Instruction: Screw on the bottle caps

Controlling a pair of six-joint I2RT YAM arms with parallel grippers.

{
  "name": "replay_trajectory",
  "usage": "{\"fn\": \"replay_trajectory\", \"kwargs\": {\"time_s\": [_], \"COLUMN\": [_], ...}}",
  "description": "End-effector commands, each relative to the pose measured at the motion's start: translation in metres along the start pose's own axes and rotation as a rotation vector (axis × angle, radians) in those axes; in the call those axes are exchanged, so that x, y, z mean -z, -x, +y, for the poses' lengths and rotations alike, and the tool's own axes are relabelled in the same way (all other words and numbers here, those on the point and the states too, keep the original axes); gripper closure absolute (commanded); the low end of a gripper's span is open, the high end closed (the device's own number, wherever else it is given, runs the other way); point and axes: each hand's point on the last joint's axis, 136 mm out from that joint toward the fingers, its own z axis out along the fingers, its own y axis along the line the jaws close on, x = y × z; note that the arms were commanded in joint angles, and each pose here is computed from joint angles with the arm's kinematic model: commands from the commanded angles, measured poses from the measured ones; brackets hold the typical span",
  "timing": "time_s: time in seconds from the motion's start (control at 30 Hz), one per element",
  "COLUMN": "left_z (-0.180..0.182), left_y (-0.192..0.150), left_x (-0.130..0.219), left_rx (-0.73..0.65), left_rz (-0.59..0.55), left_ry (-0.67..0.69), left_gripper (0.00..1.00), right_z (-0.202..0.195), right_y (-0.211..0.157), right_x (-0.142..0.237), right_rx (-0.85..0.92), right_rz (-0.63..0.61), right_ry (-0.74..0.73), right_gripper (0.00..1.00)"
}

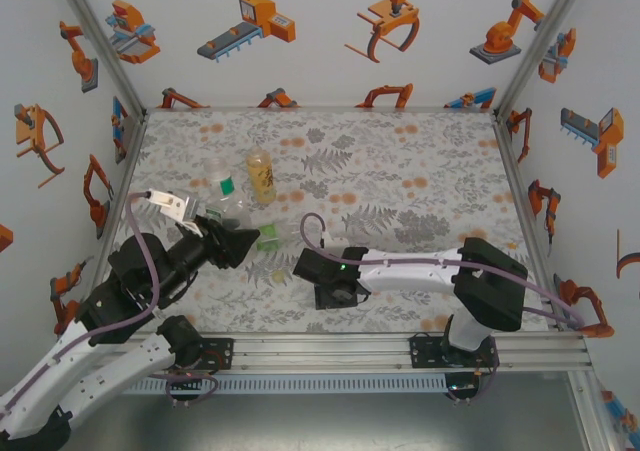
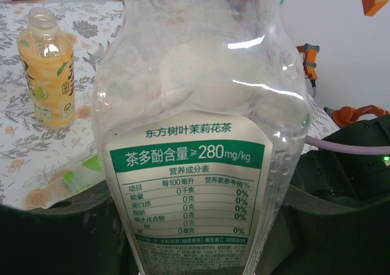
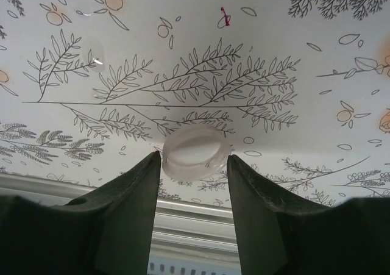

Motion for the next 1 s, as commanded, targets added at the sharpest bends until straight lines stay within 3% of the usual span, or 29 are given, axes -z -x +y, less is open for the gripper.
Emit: {"fn": "replay_trajectory", "kwargs": {"time_s": [0.0, 0.97], "left_z": [-0.0017, -0.0041], "left_y": [0.0010, 0.0004], "left_x": [-0.0023, -0.0112], "left_rx": [0.014, 0.014], "left_rz": [-0.008, -0.001], "left_ry": [-0.010, -0.014], "left_gripper": [0.92, 0.92], "right_z": [-0.0052, 0.0022], "right_y": [0.0069, 0.0154], "right_x": [0.0101, 0.0065], "right_rx": [-0.025, 0.028], "right_rz": [-0.039, -0.065], "right_ry": [-0.020, -0.028], "right_gripper": [0.53, 0.53]}}
